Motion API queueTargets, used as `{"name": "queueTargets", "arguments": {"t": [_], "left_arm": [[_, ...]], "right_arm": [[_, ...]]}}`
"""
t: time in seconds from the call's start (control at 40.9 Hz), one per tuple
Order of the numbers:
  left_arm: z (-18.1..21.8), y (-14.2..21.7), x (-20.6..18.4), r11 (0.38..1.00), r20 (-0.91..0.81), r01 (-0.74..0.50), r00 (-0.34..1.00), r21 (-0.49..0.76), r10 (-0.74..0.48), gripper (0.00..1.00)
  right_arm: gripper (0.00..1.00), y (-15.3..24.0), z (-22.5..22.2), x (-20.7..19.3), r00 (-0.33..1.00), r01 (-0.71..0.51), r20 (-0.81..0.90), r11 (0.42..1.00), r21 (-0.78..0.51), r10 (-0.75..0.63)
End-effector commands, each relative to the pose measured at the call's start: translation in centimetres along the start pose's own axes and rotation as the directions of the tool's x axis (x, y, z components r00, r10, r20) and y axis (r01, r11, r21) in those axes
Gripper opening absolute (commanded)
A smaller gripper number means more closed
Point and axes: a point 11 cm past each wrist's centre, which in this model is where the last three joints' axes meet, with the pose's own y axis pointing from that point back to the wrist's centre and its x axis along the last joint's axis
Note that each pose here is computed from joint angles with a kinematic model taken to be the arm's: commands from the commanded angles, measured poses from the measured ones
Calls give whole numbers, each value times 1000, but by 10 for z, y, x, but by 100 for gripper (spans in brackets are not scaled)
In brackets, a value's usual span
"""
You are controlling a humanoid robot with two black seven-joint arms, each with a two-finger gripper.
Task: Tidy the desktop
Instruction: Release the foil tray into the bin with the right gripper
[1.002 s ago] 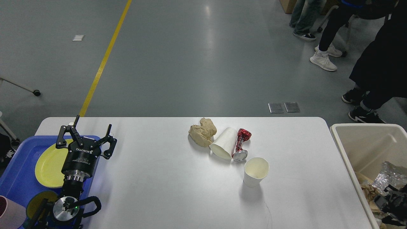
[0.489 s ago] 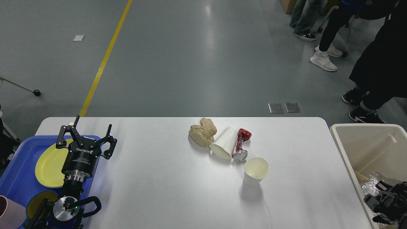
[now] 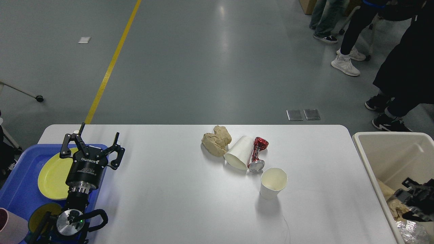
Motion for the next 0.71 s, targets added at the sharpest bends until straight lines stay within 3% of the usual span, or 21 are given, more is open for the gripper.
{"name": "queueTargets", "arguments": {"t": [0.0, 0.098, 0.269, 0.318, 0.489, 0.586, 0.684], "left_arm": [[0, 0, 0, 1000, 0, -1, 1000, 0, 1, 96], [0, 0, 0, 1000, 0, 1, 1000, 0, -1, 96], [0, 0, 0, 1000, 0, 1, 1000, 0, -1, 96], [0, 0, 0, 1000, -1, 1, 1000, -1, -1, 96], [0, 0, 0, 1000, 0, 1, 1000, 0, -1, 96], [0, 0, 0, 1000, 0, 1, 1000, 0, -1, 96], [0, 0, 0, 1000, 0, 1, 1000, 0, -1, 96]], "right_arm": [[100, 14, -11, 44, 999, 40, 30, 999, 18, -41], [100, 42, -38, 98, 998, 63, -32, 994, 92, -61], [100, 93, -79, 143, 977, 150, -181, 972, 181, -117], [100, 125, -98, 166, 965, 170, -235, 961, 218, -117], [100, 227, -151, 182, 883, 272, -453, 919, 286, -121], [100, 293, -176, 177, 802, 350, -587, 885, 307, -113], [100, 333, -184, 167, 737, 384, -670, 872, 304, -91]]}}
